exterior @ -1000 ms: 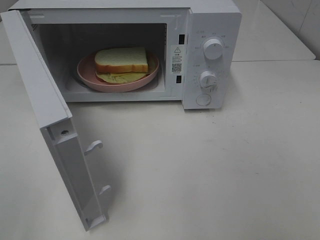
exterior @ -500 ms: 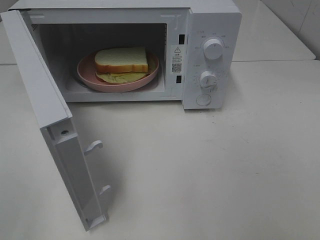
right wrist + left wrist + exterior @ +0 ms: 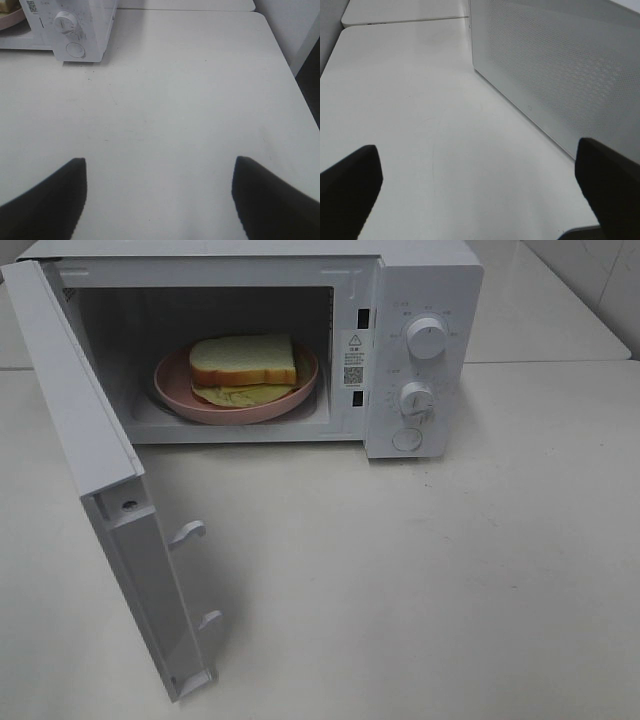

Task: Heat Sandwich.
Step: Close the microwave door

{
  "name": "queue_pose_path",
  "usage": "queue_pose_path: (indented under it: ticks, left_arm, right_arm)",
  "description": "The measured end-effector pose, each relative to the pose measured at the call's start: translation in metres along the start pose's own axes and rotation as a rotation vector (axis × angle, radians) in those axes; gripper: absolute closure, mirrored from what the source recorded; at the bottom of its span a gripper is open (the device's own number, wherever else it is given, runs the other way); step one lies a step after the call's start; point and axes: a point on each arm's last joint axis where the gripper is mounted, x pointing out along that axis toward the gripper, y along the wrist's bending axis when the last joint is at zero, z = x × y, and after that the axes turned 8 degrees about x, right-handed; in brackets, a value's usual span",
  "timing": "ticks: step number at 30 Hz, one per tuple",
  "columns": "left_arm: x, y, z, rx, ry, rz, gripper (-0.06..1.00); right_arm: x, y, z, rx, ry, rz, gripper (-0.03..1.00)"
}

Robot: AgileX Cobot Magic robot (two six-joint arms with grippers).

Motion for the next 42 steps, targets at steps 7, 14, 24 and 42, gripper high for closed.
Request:
queue_pose_path:
  ticks: [7,14,24,42]
  left_arm:
    - [0.012,0.006,0.021,-0.02,-0.012,-0.003,-0.01]
    - [0.031,0.012,0.035,-0.033,-0.003,0.005,0.26]
    - [0.072,0.019,0.04,-0.053,0.055,0.013,0.89]
    - [0.142,0.03,0.009,0.031,-0.089,0.143,0.94]
  right_arm:
    - [0.0,0.0,0.0,0.0,0.0,0.0,0.2]
    - [0.0,0.0,0.0,0.0,0.0,0.0,0.2]
    - [0.0,0.0,0.0,0.0,0.0,0.0,0.2]
    - [0.0,0.0,0.0,0.0,0.0,0.0,0.2]
